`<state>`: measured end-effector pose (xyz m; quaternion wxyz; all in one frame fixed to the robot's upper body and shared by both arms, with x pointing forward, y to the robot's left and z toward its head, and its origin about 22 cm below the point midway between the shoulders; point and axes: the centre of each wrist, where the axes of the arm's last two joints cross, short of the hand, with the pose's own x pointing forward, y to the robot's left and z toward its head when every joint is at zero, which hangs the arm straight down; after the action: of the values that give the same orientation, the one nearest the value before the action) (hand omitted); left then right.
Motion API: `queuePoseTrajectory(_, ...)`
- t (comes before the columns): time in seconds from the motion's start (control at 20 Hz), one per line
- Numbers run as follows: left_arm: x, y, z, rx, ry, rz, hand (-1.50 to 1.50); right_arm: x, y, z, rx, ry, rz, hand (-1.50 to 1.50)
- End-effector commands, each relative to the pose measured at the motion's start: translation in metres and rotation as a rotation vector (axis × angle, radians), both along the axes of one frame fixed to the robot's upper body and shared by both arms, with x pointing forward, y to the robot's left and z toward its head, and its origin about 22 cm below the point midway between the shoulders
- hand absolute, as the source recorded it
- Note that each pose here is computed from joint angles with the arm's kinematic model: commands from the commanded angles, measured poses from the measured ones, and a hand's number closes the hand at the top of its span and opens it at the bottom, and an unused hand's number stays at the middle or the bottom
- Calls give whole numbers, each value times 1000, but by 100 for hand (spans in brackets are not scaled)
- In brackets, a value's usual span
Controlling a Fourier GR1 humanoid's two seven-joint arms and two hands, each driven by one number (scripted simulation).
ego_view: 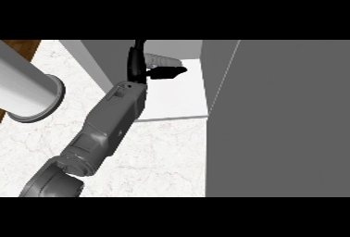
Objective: Pick up the bottled water, place it into the cabinet and close the cabinet
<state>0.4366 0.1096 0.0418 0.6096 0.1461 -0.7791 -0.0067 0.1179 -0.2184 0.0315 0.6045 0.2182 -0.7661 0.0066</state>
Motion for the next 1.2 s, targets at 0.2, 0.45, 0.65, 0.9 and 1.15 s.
queuePoseTrajectory(0.2, -4, 32, -14, -112, -108, -122, -150, -5, -5, 4, -5, -10, -21, -150)
queuePoseTrajectory(0.45, -17, 14, -27, -187, -130, -177, -150, 0, -1, 22, -18, -4, -41, -150)
queuePoseTrajectory(0.65, -15, 26, -18, -216, -154, -196, -150, -7, -5, 12, -23, 7, -53, -150)
queuePoseTrajectory(0.9, -34, 8, -27, -272, -135, -285, -150, -17, 7, 7, -15, 26, -66, -150)
queuePoseTrajectory(1.15, -58, 12, -31, -351, -117, -320, -150, -16, 1, 20, -24, 18, -87, -150)
